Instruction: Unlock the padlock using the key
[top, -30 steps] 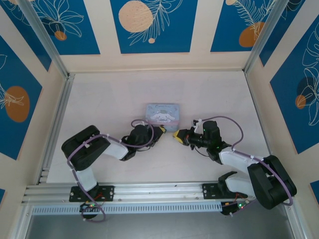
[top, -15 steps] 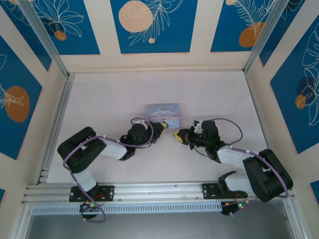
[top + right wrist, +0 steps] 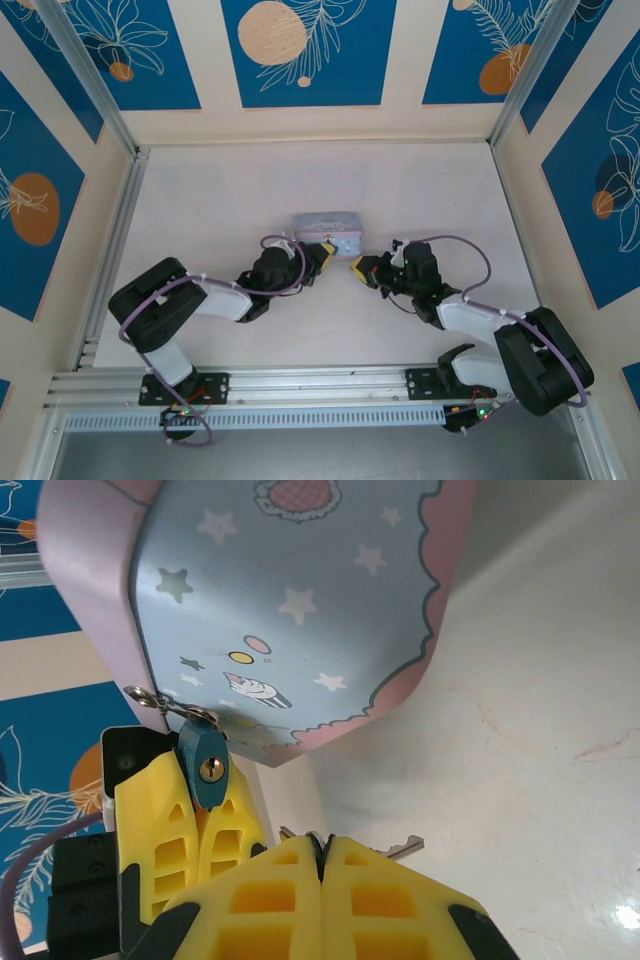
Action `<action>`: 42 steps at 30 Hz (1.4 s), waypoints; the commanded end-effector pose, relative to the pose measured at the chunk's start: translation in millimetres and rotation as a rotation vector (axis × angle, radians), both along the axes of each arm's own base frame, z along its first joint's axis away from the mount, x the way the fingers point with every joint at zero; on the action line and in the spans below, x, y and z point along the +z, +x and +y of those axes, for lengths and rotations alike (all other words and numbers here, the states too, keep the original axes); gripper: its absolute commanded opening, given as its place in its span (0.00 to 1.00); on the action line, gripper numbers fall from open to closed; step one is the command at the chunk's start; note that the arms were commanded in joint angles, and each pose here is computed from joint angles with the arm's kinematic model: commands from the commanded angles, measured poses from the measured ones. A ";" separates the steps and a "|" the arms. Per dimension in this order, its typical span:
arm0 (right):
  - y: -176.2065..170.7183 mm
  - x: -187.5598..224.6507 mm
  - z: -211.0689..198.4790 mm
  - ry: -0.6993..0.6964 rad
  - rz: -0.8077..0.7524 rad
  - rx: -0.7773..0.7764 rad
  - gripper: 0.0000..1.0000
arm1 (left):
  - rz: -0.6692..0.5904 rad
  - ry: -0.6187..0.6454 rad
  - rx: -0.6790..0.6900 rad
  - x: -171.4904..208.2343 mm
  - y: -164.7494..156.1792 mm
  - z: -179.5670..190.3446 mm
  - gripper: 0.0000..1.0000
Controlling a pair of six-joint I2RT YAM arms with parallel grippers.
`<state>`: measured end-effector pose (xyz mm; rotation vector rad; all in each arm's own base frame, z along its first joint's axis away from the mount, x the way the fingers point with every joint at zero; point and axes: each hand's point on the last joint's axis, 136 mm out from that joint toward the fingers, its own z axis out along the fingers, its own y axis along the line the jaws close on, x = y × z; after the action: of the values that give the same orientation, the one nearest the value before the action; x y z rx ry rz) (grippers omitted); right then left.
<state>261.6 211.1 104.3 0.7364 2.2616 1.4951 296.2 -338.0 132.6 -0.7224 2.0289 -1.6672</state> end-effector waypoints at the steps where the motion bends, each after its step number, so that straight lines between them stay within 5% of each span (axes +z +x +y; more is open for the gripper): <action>1: 8.8 11.1 -3.6 -0.065 -0.089 -0.031 0.00 | -0.049 -0.057 0.009 24.1 1.5 2.0 0.00; 42: 30.0 22.6 24.1 0.062 -0.077 -0.048 0.00 | -0.037 -0.069 0.008 19.8 -0.4 2.8 0.00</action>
<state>286.1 227.0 112.5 0.7630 2.1714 1.5111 292.9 -334.3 128.4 -0.7384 2.0379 -1.6632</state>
